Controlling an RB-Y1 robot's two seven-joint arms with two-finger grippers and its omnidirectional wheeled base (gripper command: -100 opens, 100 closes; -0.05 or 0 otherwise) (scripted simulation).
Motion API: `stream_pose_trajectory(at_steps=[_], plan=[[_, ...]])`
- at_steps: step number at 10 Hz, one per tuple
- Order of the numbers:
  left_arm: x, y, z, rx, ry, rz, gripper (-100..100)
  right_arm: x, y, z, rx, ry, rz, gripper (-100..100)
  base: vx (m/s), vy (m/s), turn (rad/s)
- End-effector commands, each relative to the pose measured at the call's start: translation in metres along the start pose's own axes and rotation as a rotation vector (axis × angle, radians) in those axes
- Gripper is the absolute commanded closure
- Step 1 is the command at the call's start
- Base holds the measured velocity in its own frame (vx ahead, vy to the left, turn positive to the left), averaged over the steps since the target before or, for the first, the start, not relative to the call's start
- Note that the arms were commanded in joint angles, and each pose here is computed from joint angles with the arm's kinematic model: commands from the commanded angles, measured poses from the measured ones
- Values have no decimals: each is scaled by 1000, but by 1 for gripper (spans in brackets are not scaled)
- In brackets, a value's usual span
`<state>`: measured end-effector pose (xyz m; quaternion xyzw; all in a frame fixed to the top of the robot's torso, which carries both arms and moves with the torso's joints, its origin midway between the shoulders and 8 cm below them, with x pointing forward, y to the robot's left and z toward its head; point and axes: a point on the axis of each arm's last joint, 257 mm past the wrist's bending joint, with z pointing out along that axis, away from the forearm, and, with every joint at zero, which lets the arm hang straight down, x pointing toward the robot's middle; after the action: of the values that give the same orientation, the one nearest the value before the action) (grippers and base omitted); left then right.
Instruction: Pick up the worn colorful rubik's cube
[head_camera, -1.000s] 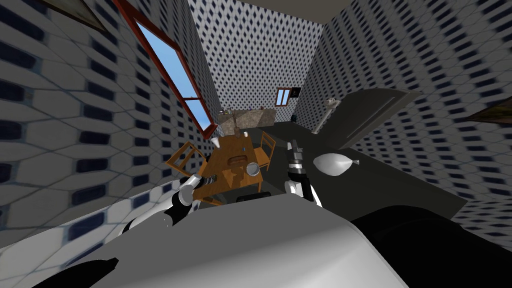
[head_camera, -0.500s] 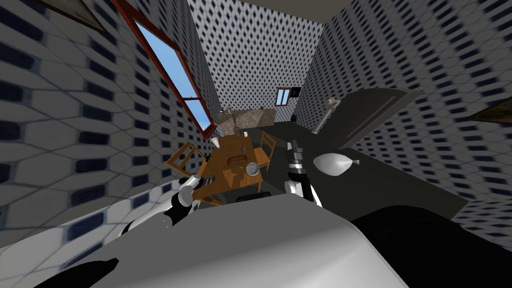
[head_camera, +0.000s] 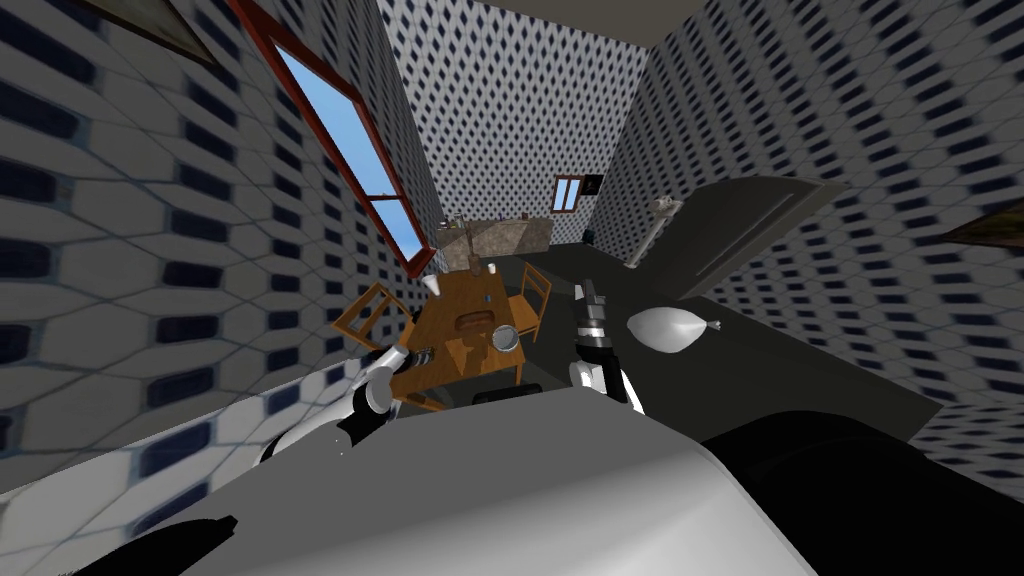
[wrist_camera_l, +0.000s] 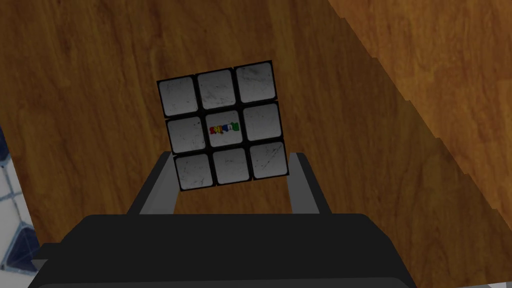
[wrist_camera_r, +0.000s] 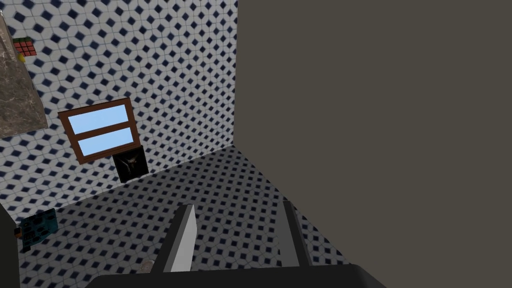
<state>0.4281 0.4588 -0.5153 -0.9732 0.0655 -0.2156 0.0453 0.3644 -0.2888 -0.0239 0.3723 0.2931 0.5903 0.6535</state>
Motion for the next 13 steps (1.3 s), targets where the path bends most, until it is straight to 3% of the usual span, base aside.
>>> stream_pose_trajectory(at_steps=[1, 3, 4, 7, 8, 9, 11, 13], plan=[[5, 12, 3, -8, -3, -3, 100, 0, 0, 0, 0, 0, 0, 0, 0, 0, 0], [26, 44, 7, -24, -6, 45, 100, 0, 0, 0, 0, 0, 0, 0, -9, 35, 92], [27, 45, 7, -24, -7, 25, 100, 0, 0, 0, 0, 0, 0, 0, -6, 65, 65], [50, 79, 9, -35, -3, 63, 100, 0, 0, 0, 0, 0, 0, 0, -12, 89, 95], [50, 79, 9, -35, -4, 52, 100, 0, 0, 0, 0, 0, 0, 0, -8, 48, 56], [62, 96, 8, -40, 1, 78, 100, 0, 0, 0, 0, 0, 0, 0, -17, 49, 109], [62, 96, 8, -40, 0, 65, 100, 0, 0, 0, 0, 0, 0, 0, -6, 42, 40], [87, 132, 6, -48, 14, 114, 100, 0, 0, 0, 0, 0, 0, 0, -24, 59, 129]])
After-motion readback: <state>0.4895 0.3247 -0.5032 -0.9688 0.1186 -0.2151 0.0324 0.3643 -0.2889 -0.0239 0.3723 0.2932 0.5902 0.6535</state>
